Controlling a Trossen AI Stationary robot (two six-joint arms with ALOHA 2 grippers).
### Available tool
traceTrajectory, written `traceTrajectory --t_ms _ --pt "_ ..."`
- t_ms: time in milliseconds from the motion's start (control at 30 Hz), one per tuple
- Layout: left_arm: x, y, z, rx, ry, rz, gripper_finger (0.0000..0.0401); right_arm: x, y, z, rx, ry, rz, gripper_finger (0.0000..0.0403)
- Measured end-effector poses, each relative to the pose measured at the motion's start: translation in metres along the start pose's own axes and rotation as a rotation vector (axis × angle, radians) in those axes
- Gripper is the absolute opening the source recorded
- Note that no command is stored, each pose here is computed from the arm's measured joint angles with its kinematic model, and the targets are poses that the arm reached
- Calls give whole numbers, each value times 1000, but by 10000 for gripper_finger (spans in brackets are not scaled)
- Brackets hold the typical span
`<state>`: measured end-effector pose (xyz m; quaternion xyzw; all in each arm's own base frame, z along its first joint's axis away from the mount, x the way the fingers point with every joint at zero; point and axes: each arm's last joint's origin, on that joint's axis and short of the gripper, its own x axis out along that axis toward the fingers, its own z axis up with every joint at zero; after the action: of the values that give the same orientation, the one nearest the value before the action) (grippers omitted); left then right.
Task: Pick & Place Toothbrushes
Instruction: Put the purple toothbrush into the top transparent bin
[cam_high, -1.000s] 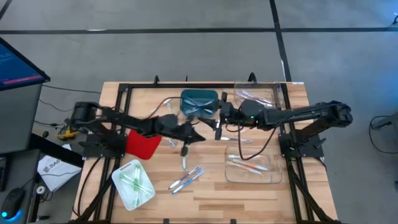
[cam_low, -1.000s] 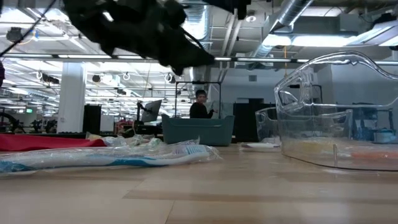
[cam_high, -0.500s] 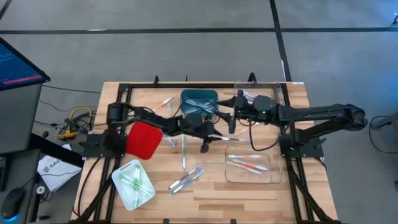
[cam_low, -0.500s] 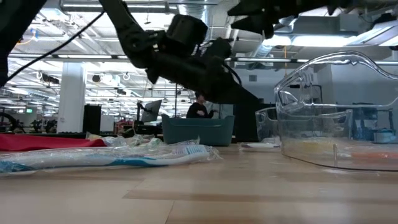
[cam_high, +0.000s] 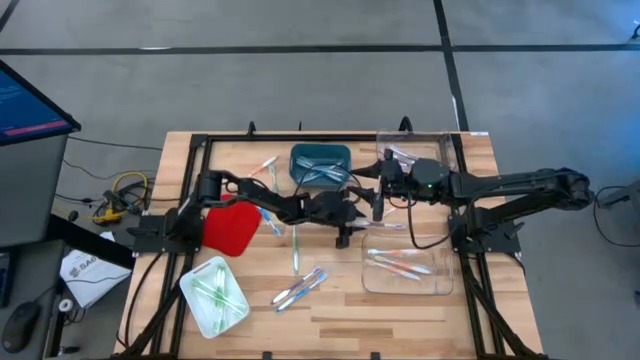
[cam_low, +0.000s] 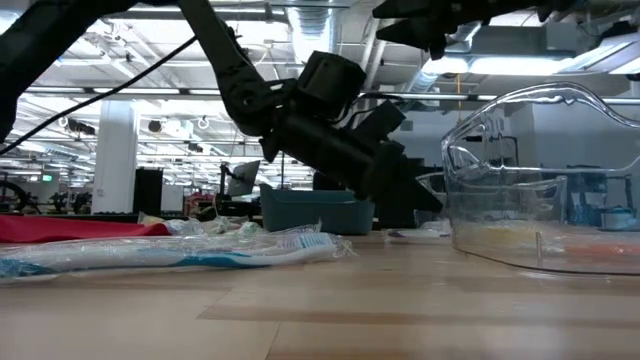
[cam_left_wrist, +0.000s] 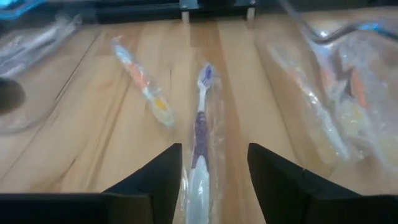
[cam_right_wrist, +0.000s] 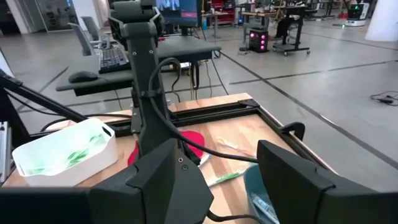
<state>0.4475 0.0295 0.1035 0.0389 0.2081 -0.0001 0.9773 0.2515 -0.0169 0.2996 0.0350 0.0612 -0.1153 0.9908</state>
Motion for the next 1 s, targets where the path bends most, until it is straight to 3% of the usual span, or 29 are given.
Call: traceTrajectory --t_ms 267,1000 --pt "0 10 -3 -42 28 -8 182 0 0 0 -8 0 -1 216" --pt "11 5 -24 -57 112 -74 182 0 0 2 -6 -17 0 216"
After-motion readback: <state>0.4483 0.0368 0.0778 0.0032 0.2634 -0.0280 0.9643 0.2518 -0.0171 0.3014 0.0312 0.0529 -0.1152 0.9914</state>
